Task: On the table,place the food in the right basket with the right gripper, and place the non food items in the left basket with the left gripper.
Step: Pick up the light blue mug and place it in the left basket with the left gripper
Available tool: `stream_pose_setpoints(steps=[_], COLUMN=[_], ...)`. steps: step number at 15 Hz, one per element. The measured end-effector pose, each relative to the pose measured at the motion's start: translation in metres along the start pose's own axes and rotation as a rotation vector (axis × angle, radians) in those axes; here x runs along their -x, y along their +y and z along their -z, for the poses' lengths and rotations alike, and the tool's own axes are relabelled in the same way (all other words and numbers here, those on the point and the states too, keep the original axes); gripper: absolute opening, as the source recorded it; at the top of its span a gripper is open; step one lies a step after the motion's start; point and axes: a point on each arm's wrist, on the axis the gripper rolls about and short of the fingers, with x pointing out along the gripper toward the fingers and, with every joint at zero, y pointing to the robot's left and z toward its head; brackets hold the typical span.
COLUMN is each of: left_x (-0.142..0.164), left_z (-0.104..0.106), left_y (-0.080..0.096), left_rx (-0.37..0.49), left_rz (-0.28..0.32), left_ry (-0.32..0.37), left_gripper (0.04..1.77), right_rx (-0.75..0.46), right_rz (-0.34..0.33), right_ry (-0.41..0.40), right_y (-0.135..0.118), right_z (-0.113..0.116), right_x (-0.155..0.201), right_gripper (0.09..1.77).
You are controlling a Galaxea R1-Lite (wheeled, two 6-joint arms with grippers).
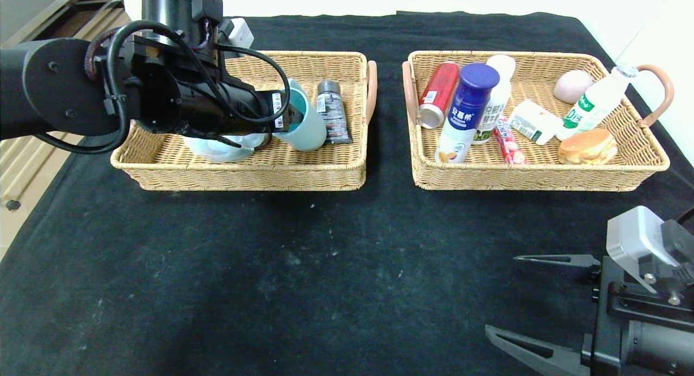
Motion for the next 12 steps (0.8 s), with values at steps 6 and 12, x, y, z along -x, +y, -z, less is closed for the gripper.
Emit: stream_pose_setpoints(steps=[6,12], left_x=[0.023,0.067], left_z=[0.004,0.009], left_y=[0.003,0.011], left_rx=[-0.006,-0.007], left_rz=[0.004,0.013], left_ry=[0.011,0.002], left_gripper=[1.53,1.63], right_rx=[0.001,0.0], right_rz=[-0.009,-0.012], right_ry=[0.007,0.013], right_y=[0.002,0.002], right_z=[0.001,0.003], right_x=[-0.001,-0.003], right_gripper=[1.71,1.71])
